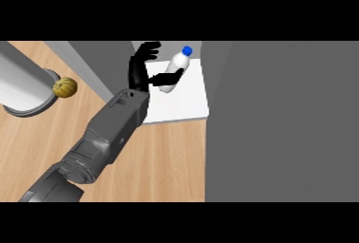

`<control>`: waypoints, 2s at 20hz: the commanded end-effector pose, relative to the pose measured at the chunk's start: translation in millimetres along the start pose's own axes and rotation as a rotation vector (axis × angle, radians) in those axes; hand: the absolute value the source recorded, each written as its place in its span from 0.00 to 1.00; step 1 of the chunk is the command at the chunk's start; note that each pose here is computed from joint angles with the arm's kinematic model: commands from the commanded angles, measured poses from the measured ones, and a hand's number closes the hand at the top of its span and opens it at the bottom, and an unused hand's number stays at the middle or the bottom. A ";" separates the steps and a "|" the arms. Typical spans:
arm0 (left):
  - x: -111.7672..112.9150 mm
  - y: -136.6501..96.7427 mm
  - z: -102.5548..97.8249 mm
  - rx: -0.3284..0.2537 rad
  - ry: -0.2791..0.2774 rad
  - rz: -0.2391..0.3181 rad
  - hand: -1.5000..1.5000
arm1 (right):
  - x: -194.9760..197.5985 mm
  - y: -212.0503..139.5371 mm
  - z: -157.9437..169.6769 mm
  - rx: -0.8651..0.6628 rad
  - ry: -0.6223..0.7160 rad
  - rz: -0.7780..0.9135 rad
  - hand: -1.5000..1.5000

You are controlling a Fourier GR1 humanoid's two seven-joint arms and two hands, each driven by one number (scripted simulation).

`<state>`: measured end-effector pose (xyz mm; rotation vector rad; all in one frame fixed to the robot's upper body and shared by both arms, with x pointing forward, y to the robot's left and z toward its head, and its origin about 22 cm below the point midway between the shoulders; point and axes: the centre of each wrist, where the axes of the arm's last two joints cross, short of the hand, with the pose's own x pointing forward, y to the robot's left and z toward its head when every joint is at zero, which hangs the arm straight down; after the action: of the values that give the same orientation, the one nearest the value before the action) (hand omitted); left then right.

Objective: Pick up the bottled water, place it into the cabinet and close the cabinet

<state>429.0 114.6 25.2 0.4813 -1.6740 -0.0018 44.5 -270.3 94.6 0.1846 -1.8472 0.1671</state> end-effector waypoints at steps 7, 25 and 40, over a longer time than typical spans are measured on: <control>8.2 -1.7 -5.4 0.025 -0.044 -0.032 0.00 | 9.8 3.9 -1.5 0.039 -0.033 -0.058 0.00; 45.4 -26.8 -0.4 -0.200 -0.206 0.327 0.00 | 17.3 7.6 1.5 0.031 -0.007 -0.070 0.00; 0.3 -25.1 71.8 -0.396 -0.167 0.571 0.00 | 26.4 19.0 -9.0 -0.028 -0.023 -0.065 0.00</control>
<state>393.3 76.0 21.0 -0.1804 -1.8952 0.0385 42.3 -253.3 92.3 0.2611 -1.8009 0.0774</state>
